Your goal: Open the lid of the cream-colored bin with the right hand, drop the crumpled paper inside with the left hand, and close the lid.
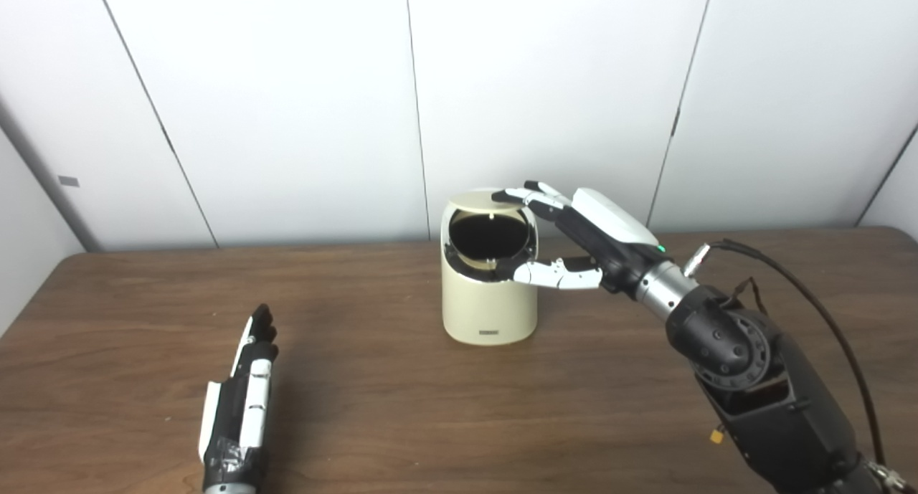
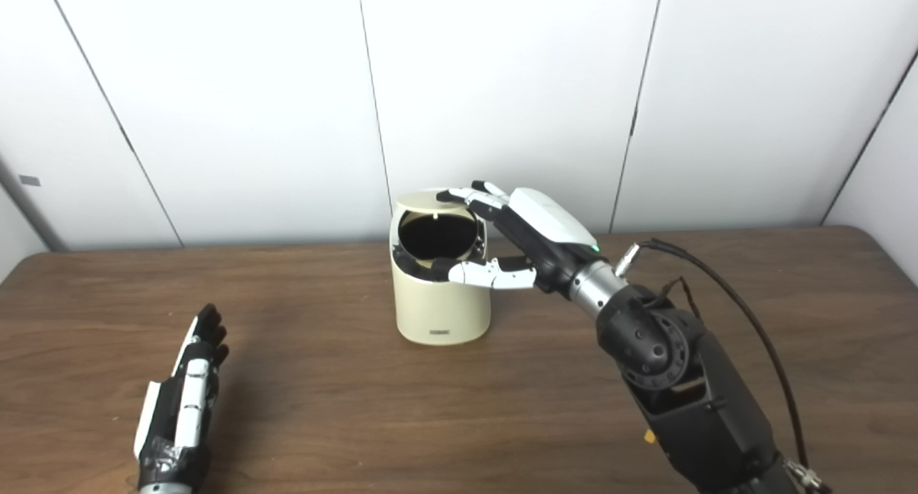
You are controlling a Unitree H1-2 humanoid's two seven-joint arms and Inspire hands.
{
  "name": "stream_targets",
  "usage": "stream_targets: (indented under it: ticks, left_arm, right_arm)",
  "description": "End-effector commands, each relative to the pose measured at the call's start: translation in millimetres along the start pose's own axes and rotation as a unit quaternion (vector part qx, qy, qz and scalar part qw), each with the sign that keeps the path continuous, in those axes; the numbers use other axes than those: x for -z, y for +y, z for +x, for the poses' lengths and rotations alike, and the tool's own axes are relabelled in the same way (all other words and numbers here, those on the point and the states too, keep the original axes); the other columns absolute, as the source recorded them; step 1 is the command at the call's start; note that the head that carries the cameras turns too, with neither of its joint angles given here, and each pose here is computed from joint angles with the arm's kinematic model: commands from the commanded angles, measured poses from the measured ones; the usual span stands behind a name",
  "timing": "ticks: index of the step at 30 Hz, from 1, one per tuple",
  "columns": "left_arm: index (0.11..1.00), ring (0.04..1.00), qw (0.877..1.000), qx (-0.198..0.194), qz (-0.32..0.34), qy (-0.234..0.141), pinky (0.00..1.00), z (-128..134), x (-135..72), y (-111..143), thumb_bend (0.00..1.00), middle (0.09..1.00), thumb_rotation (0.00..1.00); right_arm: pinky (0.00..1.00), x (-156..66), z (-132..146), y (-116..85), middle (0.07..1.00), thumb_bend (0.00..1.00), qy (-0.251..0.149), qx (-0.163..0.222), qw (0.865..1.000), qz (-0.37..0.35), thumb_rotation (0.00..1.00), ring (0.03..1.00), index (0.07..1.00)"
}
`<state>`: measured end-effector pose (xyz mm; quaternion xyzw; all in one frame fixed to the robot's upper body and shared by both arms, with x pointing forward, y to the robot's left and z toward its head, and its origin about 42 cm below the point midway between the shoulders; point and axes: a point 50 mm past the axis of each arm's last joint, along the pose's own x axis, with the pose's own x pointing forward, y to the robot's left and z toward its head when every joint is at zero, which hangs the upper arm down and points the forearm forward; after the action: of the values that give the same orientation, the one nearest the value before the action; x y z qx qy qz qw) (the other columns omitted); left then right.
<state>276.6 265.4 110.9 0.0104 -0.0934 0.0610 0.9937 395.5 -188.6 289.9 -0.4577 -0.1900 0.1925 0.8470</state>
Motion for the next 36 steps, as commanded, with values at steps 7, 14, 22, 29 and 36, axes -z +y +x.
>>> stream_targets:
  ticks: [7,14,22,29,36]
  left_arm:
    - [1.0,0.997,0.999,-0.002,-0.015,0.04,1.0,-16.6,24.2,-11.8,0.45,1.0,0.94]
    - [1.0,1.0,0.999,-0.003,-0.017,0.04,1.0,-15.2,24.1,-14.1,0.43,0.999,0.97]
    - [1.0,1.0,0.999,0.0,-0.027,0.039,1.0,-13.9,24.4,-15.7,0.44,1.0,0.92]
    - [1.0,1.0,0.999,0.0,-0.025,0.039,1.0,-14.5,23.9,-15.0,0.45,1.0,0.92]
    - [1.0,1.0,0.999,0.001,-0.026,0.039,1.0,-15.0,22.3,-15.9,0.44,1.0,0.92]
  right_arm:
    - [0.92,-9.2,8.0,-9.9,0.927,0.55,-0.023,0.005,0.999,-0.039,0.77,1.0,0.909]
    - [0.96,-13.1,13.3,-0.8,0.951,0.57,-0.026,-0.015,0.997,-0.072,0.82,1.0,0.911]
    - [1.0,-16.0,13.4,9.7,0.986,0.58,-0.033,-0.025,0.994,-0.1,0.85,1.0,0.902]
    - [1.0,-17.7,9.2,14.4,1.0,0.6,-0.031,-0.027,0.992,-0.121,0.86,1.0,0.89]
    - [1.0,-14.0,5.5,15.2,1.0,0.61,-0.023,-0.028,0.99,-0.133,0.88,1.0,0.88]
